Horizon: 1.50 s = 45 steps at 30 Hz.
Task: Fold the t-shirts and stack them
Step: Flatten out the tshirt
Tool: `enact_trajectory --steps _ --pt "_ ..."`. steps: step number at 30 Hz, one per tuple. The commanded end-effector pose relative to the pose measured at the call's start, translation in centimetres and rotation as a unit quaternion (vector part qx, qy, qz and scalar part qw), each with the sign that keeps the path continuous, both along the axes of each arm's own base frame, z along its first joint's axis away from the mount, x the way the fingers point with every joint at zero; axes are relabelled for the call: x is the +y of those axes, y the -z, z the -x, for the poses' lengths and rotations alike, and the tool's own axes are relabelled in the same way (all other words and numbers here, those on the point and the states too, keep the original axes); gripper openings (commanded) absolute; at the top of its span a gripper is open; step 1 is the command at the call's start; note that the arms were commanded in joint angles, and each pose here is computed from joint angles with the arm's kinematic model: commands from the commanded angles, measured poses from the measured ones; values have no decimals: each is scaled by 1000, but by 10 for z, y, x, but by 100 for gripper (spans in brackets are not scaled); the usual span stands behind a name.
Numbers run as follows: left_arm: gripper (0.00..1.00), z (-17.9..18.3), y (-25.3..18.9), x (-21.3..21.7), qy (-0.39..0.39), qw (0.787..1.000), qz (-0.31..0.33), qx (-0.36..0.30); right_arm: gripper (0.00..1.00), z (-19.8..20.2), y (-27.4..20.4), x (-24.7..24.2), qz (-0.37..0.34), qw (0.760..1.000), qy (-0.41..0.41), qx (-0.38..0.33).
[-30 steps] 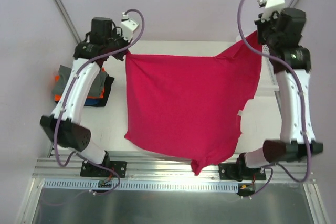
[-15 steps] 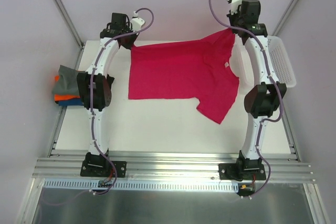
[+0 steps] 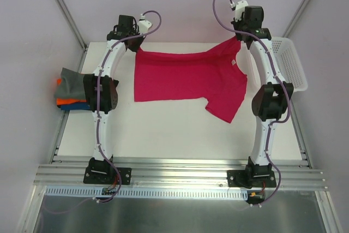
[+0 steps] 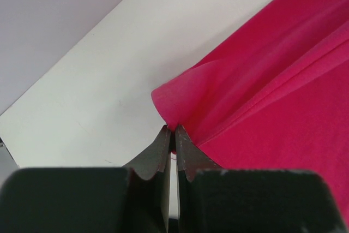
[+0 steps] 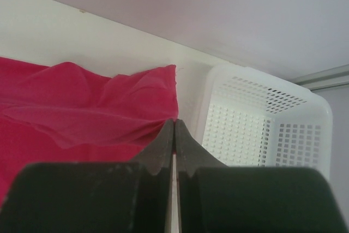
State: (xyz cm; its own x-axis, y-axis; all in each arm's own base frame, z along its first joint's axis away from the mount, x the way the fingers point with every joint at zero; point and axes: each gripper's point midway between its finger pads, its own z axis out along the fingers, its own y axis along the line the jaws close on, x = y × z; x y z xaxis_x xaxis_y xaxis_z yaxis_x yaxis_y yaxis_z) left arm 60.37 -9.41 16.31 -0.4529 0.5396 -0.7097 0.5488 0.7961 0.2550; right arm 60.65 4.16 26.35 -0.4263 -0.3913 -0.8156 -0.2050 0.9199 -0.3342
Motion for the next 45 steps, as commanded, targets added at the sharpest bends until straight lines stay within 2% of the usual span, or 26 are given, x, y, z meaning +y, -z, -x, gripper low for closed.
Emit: enact_trajectory --steps 1,5,14,17,20,22,23,24,25,26,27,29,31,32,34,35,37,38,40,41,45 --pt "0 -5 -17 6 -20 1000 2 -22 1 -9 -7 -15 1 1000 22 -23" --pt "0 -3 -30 12 -39 999 4 -32 1 -6 -23 -23 -4 999 24 -36" --pt "0 20 -28 5 -46 998 42 -4 1 21 0 -13 -27 999 7 21" --pt "0 27 -42 6 -47 998 46 -11 0 29 -8 -13 -26 999 4 25" --pt "0 42 -67 7 -51 997 55 -26 1 57 -30 -15 -27 999 5 27" --pt "0 62 -90 6 -50 996 69 -36 1 87 -70 -19 -29 1000 9 -4" --pt "0 73 -89 6 -49 996 72 -29 1 100 -69 -19 -34 999 9 2" --pt "0 88 -116 4 -42 994 84 -49 0 111 -81 -20 -38 999 11 -9" --pt "0 97 -125 4 -39 994 90 -56 1 139 -116 -22 -45 998 12 -40" --pt "0 108 -123 4 -38 994 92 -49 1 153 -120 -22 -50 998 13 -41" --pt "0 125 -150 4 -36 991 104 -73 1 172 -130 -22 -63 997 15 -43" --pt "0 145 -153 5 -36 991 111 -71 1 213 -159 -21 -80 995 14 -65" --pt "0 173 -181 2 -25 987 129 -97 1 255 -171 -22 -100 992 21 -70" --pt "0 184 -175 0 -20 987 133 -89 1 269 -175 -23 -106 991 23 -73" --pt "0 217 -199 -5 8 982 150 -114 1 298 -170 -19 -124 990 16 -63" --pt "0 229 -191 -8 15 983 152 -107 1 323 -180 -21 -128 988 16 -82" --pt "0 262 -213 -11 43 976 158 -142 1 352 -173 -22 -134 988 18 -74" --pt "0 274 -204 -11 48 977 157 -136 1 382 -183 -21 -140 985 7 -101" --pt "0 304 -219 -8 58 971 160 -170 1 408 -172 -20 -138 986 -7 -96" --pt "0 324 -223 -6 63 967 161 -187 1 439 -180 -20 -139 982 -18 -129" --pt "0 366 -231 3 60 957 163 -233 1 498 -176 -32 -118 978 -12 -169"
